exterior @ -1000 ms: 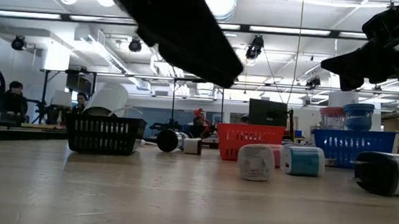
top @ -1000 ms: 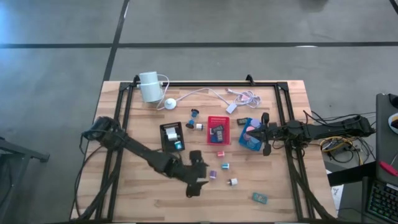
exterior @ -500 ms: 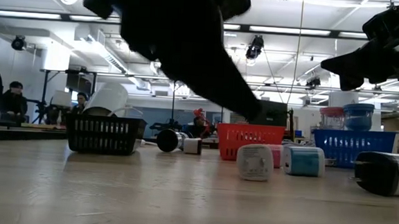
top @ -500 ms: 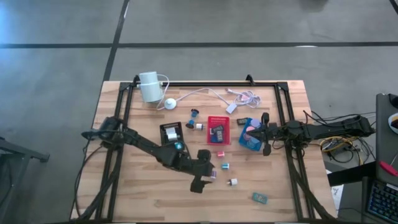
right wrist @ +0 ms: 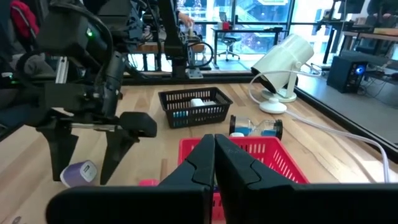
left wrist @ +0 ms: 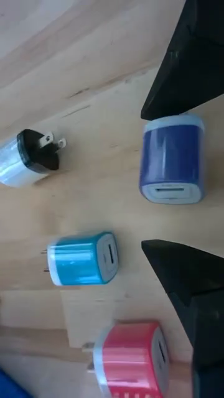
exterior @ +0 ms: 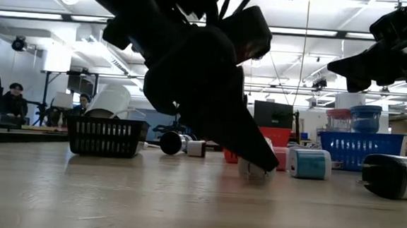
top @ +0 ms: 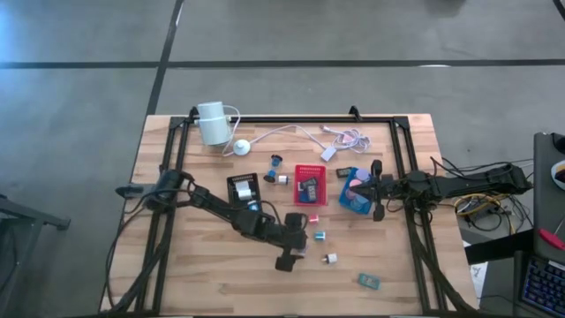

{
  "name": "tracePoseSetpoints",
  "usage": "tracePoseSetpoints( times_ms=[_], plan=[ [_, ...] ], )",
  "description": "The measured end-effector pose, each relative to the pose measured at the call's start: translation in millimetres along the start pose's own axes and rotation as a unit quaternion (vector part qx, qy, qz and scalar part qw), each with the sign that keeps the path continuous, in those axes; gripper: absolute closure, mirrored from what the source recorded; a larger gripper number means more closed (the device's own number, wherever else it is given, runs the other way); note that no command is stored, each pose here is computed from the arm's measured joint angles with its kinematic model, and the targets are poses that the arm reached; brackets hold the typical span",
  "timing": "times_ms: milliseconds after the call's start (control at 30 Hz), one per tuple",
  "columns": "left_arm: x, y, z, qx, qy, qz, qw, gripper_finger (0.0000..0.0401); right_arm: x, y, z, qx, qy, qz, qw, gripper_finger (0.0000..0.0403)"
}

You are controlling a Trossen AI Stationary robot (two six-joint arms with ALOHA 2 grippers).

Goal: Pick & Place Office items
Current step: Put the purple charger adapter into the black bin

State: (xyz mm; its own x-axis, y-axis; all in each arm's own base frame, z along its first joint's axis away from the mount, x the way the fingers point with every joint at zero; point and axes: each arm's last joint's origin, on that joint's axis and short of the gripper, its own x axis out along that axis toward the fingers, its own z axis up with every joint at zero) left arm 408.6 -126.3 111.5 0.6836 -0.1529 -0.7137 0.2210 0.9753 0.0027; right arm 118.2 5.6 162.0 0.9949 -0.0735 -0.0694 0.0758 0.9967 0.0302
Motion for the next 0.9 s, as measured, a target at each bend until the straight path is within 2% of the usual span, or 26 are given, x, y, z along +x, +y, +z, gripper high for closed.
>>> tracePoseSetpoints(
  times_ms=[267, 667, 900],
  plan=[
    [0.2, 0.9, -2.0, -0.001, 0.007, -0.004, 1.0, 0.0094, 0.0, -0.1, -1.6, -0.001, 0.008, 0.0, 1.0, 0.0394],
    [-0.3, 0.6, -1.2, -0.002, 0.004, -0.008, 1.0, 0.0221, -0.1, -0.1, -1.5, 0.0, 0.008, 0.0, 1.0, 0.0394],
    [-0.8, 0.0, -0.9, -0.002, 0.003, -0.008, 1.0, 0.0231, 0.0, -0.1, -1.5, 0.0, 0.008, 0.0, 1.0, 0.0394]
  ],
)
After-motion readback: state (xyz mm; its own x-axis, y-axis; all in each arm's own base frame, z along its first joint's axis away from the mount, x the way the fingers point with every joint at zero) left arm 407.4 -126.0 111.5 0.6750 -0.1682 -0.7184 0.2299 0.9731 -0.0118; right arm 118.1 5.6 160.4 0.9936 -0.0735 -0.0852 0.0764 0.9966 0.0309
